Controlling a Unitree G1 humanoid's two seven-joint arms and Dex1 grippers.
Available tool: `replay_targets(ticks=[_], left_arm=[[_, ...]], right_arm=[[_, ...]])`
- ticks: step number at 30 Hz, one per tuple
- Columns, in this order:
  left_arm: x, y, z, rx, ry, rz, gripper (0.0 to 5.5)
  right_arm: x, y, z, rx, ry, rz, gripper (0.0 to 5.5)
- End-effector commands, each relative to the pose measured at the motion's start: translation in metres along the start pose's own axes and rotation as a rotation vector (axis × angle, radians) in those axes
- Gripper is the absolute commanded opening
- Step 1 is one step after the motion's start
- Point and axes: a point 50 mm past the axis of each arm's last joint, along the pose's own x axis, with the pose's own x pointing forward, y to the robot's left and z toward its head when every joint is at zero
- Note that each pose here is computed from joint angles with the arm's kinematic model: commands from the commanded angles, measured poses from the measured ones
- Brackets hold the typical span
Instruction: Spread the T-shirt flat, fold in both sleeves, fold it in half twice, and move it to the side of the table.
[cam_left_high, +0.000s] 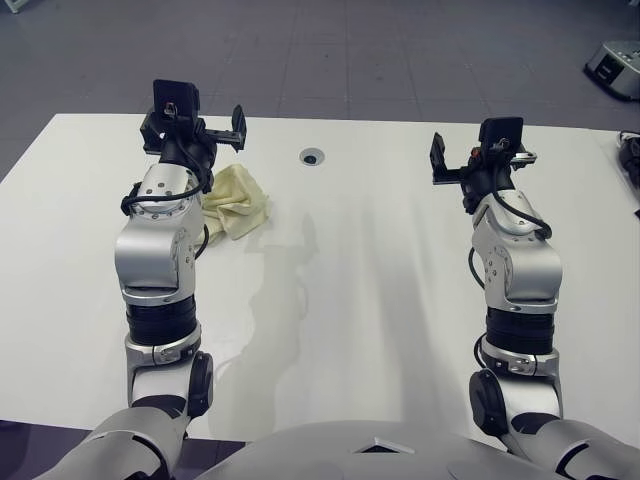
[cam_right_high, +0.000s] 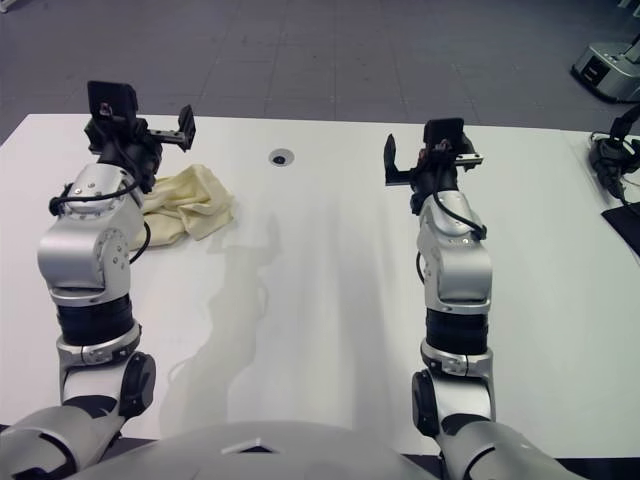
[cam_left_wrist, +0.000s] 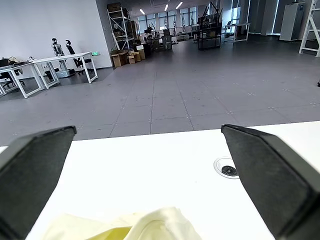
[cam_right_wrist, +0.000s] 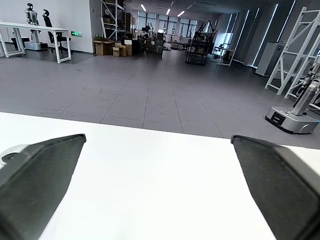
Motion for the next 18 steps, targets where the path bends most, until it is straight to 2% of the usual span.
replay_targets(ticks=[1, 18], left_arm=[[0.0016, 0.0009, 0.0021, 0.015, 0.001, 0.013, 5.39], [0.0006, -0.0053, 0.0035, -0.033, -0.011, -0.043, 5.39]], right_arm=[[0.0011, -0.0047, 0.0064, 0.033, -0.032, -0.046, 5.40], [0.0022, -0.0016, 0.0034, 0.017, -0.015, -0.024, 5.40]])
